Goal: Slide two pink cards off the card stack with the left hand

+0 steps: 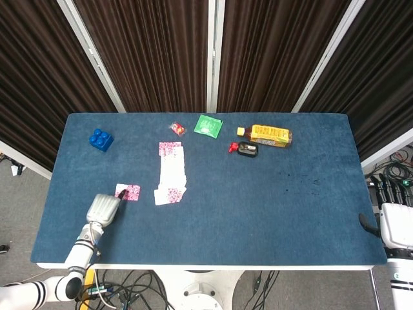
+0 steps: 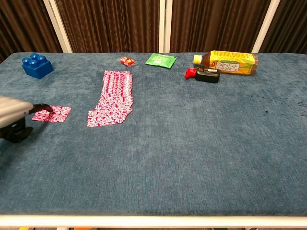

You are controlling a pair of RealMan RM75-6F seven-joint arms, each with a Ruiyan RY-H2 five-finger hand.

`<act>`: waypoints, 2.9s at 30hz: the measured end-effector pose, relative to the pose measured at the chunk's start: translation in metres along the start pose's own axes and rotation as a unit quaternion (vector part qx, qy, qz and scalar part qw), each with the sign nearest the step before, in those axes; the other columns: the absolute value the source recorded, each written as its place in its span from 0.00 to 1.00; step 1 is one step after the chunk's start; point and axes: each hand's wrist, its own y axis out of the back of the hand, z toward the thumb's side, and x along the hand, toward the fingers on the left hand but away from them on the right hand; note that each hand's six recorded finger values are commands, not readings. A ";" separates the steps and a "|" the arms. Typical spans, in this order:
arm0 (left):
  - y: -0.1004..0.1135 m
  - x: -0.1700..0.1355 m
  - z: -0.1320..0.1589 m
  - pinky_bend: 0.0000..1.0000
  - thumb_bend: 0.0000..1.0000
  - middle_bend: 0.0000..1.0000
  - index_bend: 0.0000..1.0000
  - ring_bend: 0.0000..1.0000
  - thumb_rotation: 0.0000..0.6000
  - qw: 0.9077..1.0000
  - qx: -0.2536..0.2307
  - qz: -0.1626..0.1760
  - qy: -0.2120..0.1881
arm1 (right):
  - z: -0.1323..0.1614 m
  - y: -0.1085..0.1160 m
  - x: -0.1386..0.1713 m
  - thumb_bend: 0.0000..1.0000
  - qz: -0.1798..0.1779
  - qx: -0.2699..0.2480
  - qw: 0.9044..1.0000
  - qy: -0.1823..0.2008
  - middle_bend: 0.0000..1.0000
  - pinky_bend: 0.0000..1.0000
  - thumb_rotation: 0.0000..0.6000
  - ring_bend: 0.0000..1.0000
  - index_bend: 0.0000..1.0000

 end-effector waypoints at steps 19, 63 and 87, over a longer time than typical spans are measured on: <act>0.023 -0.012 0.058 0.87 0.59 0.95 0.13 0.91 1.00 0.996 -0.033 0.029 -0.072 | 0.002 -0.004 -0.002 0.21 0.004 -0.004 1.000 0.003 0.00 0.00 1.00 0.00 0.00; -0.007 -0.035 0.151 0.87 0.60 0.95 0.13 0.91 1.00 0.982 0.001 -0.056 -0.182 | -0.008 -0.003 -0.002 0.21 0.002 -0.013 1.000 -0.004 0.00 0.00 1.00 0.00 0.00; 0.060 -0.053 0.123 0.87 0.60 0.95 0.13 0.91 1.00 0.983 -0.044 0.074 -0.164 | -0.007 -0.002 -0.003 0.21 0.001 -0.013 1.000 -0.002 0.00 0.00 1.00 0.00 0.00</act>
